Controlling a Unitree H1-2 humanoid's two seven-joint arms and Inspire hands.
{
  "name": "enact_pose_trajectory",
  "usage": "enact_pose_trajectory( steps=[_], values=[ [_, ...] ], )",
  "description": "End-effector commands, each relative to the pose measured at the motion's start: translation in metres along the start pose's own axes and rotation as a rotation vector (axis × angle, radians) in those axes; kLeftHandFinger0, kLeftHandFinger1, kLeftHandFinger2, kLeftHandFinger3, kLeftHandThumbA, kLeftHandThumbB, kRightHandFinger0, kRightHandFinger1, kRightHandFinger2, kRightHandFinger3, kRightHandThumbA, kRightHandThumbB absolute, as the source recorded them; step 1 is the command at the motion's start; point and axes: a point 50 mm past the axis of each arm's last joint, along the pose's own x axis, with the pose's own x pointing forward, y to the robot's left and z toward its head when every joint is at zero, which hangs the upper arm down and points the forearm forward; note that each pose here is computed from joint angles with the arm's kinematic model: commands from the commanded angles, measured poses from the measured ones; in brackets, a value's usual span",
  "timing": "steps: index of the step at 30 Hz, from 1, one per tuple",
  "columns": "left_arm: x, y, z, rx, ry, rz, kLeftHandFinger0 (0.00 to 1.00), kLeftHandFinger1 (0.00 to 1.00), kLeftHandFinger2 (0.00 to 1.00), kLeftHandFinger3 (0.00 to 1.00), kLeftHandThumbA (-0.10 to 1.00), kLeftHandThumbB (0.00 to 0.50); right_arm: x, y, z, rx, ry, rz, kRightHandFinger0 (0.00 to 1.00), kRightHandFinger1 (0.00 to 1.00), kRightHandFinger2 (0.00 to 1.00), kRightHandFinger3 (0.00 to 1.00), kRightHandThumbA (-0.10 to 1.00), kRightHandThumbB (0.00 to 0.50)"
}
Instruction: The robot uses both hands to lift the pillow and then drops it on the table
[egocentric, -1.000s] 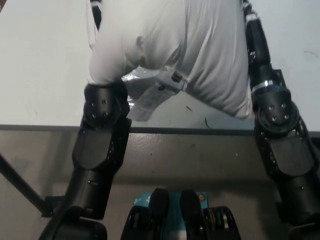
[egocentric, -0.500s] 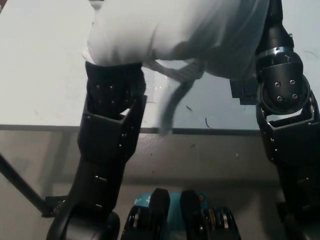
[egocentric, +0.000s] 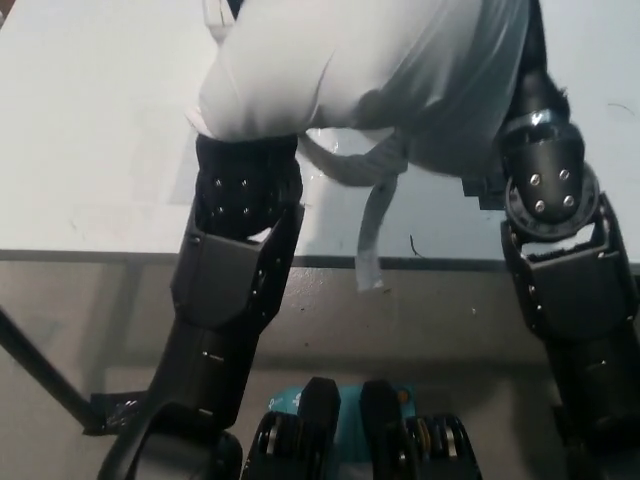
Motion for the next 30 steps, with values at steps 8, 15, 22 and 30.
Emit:
enact_pose_trajectory(
  steps=[8,15,22,30],
  values=[
    [-0.081,0.026,-0.066,0.047,0.336,-0.027,1.00,1.00,1.00,1.00,1.00,0.102,-0.031,0.021,-0.032,0.046,0.008,0.090,1.00,1.00,1.00,1.00,1.00,0.248],
    [-0.144,0.078,-0.105,0.170,0.529,-0.017,1.00,1.00,1.00,1.00,1.00,0.059,-0.089,0.022,-0.106,0.074,0.202,0.091,1.00,1.00,1.00,1.00,1.00,0.189],
    [-0.211,0.114,-0.141,0.310,0.701,-0.073,1.00,1.00,1.00,1.00,1.00,0.097,-0.133,0.055,-0.157,0.108,0.376,0.216,1.00,1.00,1.00,1.00,1.00,0.130],
    [-0.234,0.144,-0.128,0.313,0.687,-0.048,1.00,1.00,1.00,1.00,1.00,0.042,-0.134,0.042,-0.165,0.169,0.418,0.166,1.00,1.00,1.00,1.00,1.00,0.148]
  ],
)
